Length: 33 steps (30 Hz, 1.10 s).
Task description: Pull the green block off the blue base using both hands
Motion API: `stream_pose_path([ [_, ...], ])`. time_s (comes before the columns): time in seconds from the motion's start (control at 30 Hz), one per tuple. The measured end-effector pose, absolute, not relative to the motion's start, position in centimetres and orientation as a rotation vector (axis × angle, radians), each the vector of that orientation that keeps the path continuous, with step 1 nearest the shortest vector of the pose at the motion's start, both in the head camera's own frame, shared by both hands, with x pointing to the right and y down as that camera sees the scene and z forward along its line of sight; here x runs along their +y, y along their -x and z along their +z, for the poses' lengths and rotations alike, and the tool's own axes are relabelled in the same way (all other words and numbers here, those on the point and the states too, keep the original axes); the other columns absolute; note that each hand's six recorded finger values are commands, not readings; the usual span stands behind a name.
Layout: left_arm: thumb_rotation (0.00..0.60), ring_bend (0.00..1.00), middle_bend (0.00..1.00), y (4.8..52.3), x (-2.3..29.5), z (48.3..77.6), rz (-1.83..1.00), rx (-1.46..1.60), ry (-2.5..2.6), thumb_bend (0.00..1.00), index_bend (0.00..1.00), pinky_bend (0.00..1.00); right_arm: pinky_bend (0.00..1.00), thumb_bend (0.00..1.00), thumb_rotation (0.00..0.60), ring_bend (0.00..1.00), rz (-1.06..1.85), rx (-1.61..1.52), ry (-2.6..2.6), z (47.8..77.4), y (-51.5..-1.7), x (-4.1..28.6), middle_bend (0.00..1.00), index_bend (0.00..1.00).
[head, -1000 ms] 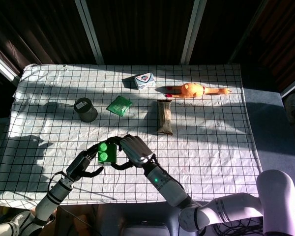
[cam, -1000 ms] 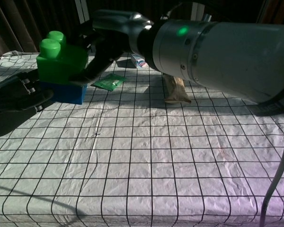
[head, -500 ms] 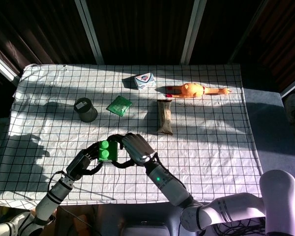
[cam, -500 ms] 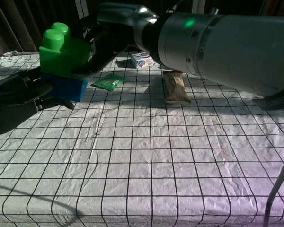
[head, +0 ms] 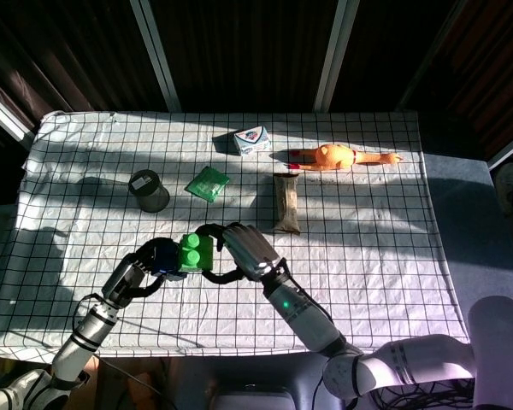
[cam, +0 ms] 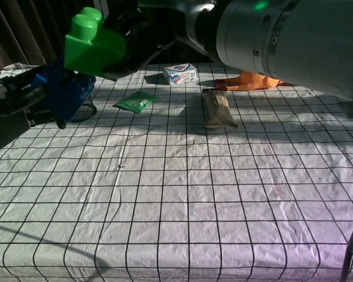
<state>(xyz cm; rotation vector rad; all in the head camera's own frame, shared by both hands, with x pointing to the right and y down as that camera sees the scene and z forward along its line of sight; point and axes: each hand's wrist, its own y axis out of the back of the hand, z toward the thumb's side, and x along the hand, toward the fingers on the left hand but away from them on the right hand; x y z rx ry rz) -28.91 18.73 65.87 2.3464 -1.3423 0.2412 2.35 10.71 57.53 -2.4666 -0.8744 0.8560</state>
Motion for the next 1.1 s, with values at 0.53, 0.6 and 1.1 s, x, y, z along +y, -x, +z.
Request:
stream_pose_path([
  [0.53,0.6,0.53,0.79,36.4,18.6,66.3,0.791,-1.545,-2.586,0.78,0.76,0.54,0.33,0.29,0.6,0.45,1.153,-0.73,2.104,62.6,-12.3,9.4,0.62,0.82],
  [0.6,0.6,0.52,0.79,37.3,18.9,66.9,0.974,-1.553,-2.637,0.78,0.76,0.53,0.33,0.29,0.6,0.45,1.218,-0.694,2.052,64.4,-13.9,9.6,0.62,0.82],
  [1.1,0.6,0.32,0.65,37.7,21.5,72.6,1.581,-1.359,-2.664,0.7,0.64,0.22,0.27,0.28,0.6,0.28,1.433,-0.458,1.928,73.0,-17.1,13.3,0.49,0.53],
])
